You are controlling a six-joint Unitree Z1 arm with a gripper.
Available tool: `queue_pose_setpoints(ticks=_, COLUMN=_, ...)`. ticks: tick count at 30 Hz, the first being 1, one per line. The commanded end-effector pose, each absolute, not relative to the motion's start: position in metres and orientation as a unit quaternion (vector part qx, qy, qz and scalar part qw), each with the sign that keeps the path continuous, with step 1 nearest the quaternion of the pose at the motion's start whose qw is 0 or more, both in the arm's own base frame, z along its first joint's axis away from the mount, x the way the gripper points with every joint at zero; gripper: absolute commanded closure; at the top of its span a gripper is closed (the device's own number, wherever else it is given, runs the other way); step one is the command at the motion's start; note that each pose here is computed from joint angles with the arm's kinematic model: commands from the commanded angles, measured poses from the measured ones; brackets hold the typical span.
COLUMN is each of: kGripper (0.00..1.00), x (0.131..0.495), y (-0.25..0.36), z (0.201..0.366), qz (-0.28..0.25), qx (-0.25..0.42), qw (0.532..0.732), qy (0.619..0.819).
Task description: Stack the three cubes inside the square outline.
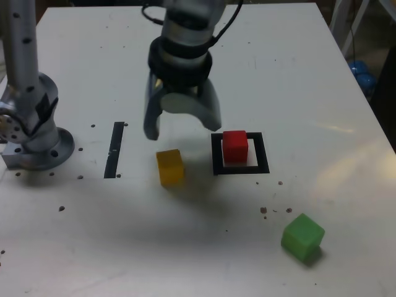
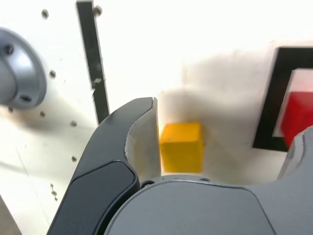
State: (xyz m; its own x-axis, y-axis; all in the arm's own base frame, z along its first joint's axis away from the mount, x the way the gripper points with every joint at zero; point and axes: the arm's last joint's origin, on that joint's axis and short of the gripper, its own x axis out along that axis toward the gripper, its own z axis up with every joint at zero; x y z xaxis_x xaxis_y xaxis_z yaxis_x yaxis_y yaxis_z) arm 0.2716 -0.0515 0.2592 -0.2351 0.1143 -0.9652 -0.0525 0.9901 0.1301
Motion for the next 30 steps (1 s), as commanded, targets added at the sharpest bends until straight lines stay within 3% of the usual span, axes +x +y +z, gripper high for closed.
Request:
queue_pose_setpoints(ticks=1, kGripper=0.02, x=0.267, y=-0.055, z=0.26, qz=0.067, qx=0.016, qw=0.619, qy=0.783)
queue_pose_setpoints(ticks=21, kGripper=0.1, x=0.252, y=-0.078, z=0.222, qz=0.031, qx=-0.003, qw=0.595, qy=0.803)
queue_pose_setpoints(ticks=26, kGripper=0.17, x=0.256, y=-0.08, z=0.213, qz=0.021, qx=-0.006, qw=0.591, qy=0.806)
queue_pose_setpoints(ticks=30, kGripper=0.29, x=0.258, y=-0.08, z=0.21, qz=0.017, qx=-0.007, qw=0.591, qy=0.807)
